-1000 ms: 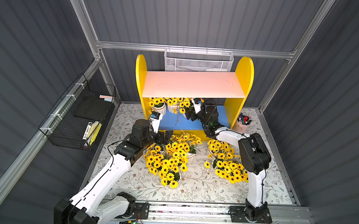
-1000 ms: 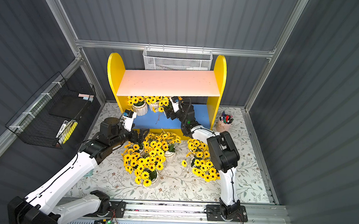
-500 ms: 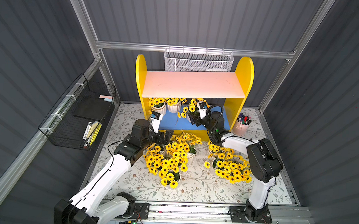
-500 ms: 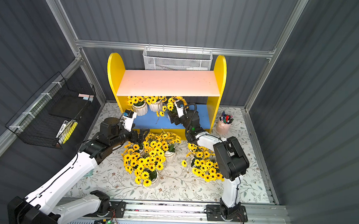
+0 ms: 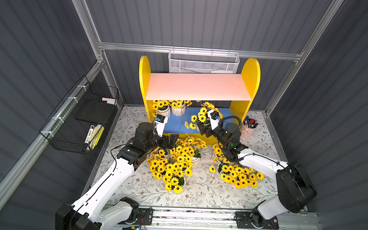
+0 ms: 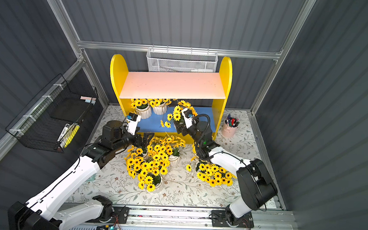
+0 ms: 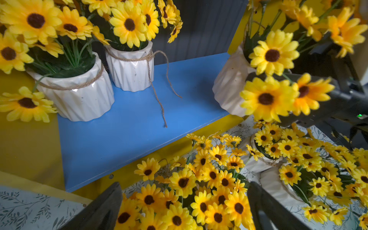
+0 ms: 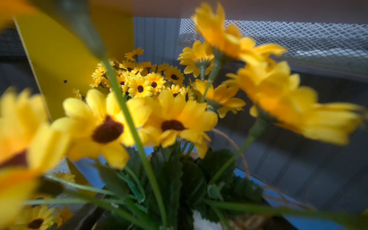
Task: Take the sunflower pots off the shelves
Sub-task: Pick up the sunflower pot from the shelf.
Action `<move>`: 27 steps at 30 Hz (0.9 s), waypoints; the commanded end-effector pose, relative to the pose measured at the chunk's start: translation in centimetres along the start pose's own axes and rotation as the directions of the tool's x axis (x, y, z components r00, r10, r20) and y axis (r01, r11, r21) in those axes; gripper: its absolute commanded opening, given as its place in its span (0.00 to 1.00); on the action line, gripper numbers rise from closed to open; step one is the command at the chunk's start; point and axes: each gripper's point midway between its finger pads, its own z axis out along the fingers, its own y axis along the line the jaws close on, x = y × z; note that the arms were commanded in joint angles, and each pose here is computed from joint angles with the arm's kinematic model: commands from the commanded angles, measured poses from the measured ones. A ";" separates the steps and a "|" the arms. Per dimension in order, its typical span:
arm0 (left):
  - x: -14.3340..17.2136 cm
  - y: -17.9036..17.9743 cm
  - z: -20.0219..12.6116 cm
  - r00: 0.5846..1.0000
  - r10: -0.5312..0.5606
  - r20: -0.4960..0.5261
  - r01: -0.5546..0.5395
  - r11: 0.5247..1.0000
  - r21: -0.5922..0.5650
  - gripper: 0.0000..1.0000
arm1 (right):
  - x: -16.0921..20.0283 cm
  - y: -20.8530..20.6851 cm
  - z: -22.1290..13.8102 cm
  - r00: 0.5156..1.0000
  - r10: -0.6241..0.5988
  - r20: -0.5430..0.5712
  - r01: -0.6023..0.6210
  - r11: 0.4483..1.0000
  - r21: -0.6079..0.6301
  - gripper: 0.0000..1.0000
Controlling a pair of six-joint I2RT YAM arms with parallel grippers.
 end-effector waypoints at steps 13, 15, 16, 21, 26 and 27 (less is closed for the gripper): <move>0.6 -1.2 0.7 1.000 0.000 -0.009 0.000 0.998 0.069 0.99 | -5.0 6.2 -11.6 0.998 -0.055 0.042 0.058 0.996 -0.063 0.00; 0.7 -1.4 0.7 1.000 0.013 -0.010 -0.012 0.997 0.078 0.99 | -4.4 6.9 -13.2 0.999 -0.044 0.015 0.045 0.996 -0.075 0.00; 0.6 -1.4 0.6 1.000 0.019 -0.008 -0.018 0.997 0.077 0.99 | -4.0 7.4 -14.0 0.999 -0.046 0.003 0.046 0.996 -0.080 0.00; 0.8 -0.4 -0.4 1.000 0.031 0.002 -0.031 0.999 0.013 0.99 | -2.0 9.7 -16.8 1.000 -0.006 -0.027 0.002 0.989 -0.145 0.00; 0.7 0.7 -0.9 0.998 0.052 0.020 -0.051 0.997 -0.058 0.99 | 2.2 11.5 -17.6 0.993 0.047 -0.111 -0.063 0.987 -0.149 0.00; 0.9 0.8 -0.9 0.998 0.056 0.017 -0.055 0.996 -0.064 0.99 | 3.2 11.9 -17.7 0.990 0.057 -0.132 -0.077 0.986 -0.150 0.00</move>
